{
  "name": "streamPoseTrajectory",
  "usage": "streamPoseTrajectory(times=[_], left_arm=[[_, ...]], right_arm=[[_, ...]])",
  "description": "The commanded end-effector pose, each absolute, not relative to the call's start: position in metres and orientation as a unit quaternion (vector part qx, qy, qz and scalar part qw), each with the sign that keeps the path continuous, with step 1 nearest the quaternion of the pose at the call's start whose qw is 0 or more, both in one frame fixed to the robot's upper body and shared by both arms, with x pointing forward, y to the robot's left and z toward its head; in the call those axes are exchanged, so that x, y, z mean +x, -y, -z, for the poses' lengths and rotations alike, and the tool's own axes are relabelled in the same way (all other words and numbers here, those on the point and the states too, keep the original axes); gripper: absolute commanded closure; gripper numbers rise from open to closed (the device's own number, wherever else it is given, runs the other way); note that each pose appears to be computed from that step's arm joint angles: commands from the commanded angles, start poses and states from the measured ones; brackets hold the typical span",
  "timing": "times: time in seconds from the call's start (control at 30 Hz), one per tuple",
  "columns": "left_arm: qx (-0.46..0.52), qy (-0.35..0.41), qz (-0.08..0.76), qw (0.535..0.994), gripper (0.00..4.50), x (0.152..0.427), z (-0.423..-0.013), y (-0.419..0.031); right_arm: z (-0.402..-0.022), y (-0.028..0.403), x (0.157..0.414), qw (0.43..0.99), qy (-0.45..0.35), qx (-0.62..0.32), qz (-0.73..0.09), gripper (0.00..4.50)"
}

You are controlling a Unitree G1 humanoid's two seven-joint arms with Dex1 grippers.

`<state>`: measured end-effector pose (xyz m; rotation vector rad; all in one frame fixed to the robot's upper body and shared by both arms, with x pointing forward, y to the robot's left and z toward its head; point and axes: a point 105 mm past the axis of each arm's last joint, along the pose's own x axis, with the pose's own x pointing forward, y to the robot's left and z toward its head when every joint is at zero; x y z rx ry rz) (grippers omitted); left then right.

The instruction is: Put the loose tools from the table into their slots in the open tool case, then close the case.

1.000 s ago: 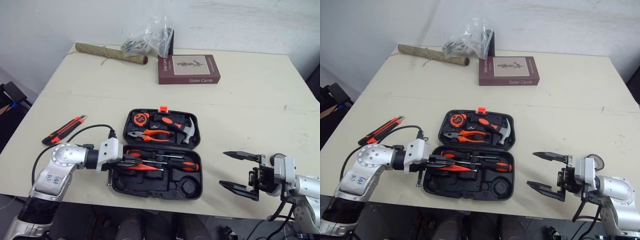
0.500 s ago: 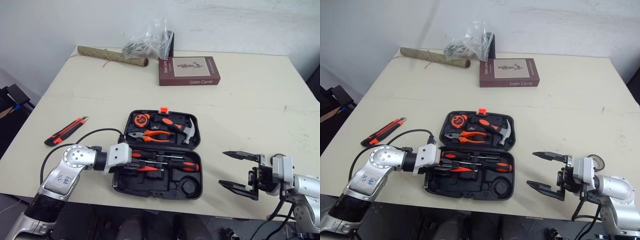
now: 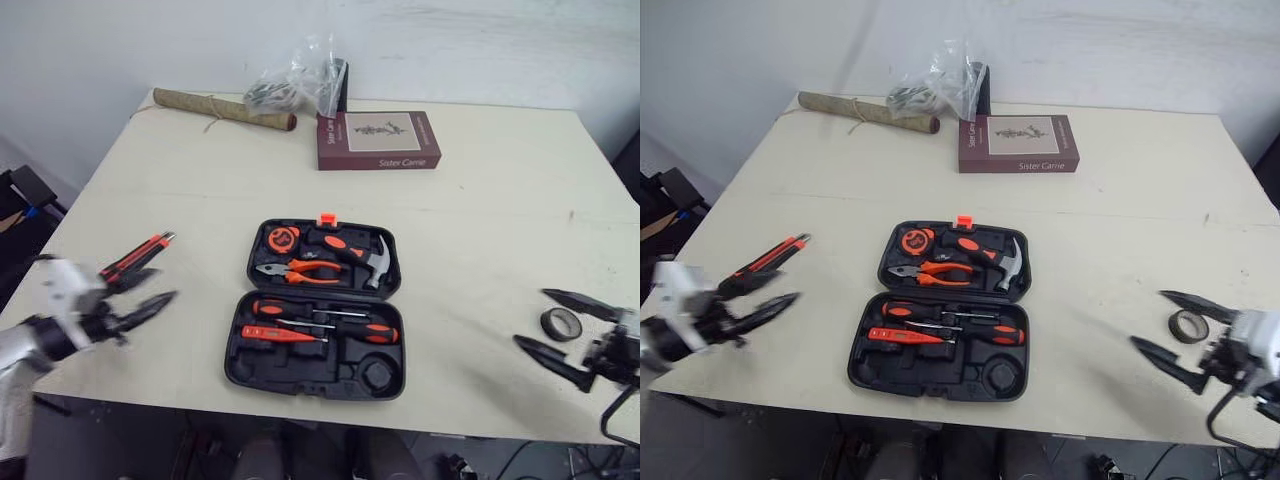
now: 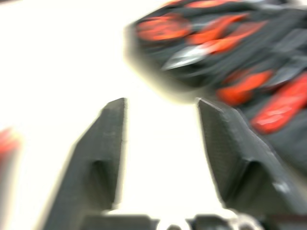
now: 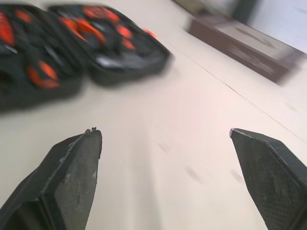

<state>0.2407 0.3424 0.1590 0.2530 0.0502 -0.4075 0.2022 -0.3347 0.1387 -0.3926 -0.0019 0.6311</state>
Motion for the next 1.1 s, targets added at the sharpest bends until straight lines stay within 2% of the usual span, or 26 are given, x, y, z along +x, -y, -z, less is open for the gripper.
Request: streamPoseTrajectory(times=[0.03,0.2,0.27,0.37,0.57,0.67,0.77,0.9,1.1], left_arm=[[0.152,-0.026,0.031,0.988,0.04,0.204,-0.166,-0.427],[0.133,-0.076,-0.118,0.981,0.01,0.149,-0.151,-0.494],[0.119,-0.081,-0.123,0.982,0.01,0.14,-0.146,-0.498],[0.113,-0.073,-0.104,0.986,0.01,0.141,-0.147,-0.493],[0.092,-0.038,-0.01,0.995,0.01,0.171,-0.161,-0.457],[0.08,-0.037,0.047,0.995,0.01,0.186,-0.171,-0.438],[0.092,-0.05,0.095,0.99,0.01,0.203,-0.18,-0.424],[0.1,-0.099,0.145,0.979,0.01,0.232,-0.168,-0.418],[0.109,-0.153,0.171,0.967,0.01,0.279,-0.149,-0.415]], right_arm=[[-0.13,0.388,0.172,0.955,-0.047,-0.209,-0.204,0.0],[-0.119,0.424,0.141,0.967,-0.085,-0.21,-0.116,0.0],[-0.117,0.425,0.139,0.967,-0.088,-0.213,-0.109,0.0],[-0.116,0.419,0.145,0.967,-0.079,-0.213,-0.119,0.0],[-0.128,0.367,0.194,0.96,0.006,-0.188,-0.207,0.0],[-0.137,0.337,0.211,0.952,0.044,-0.166,-0.253,0.0],[-0.144,0.299,0.222,0.936,0.074,-0.141,-0.314,0.0],[-0.151,0.261,0.231,0.911,0.105,-0.121,-0.381,0.0],[-0.174,0.217,0.24,0.875,0.157,-0.094,-0.449,0.0]])
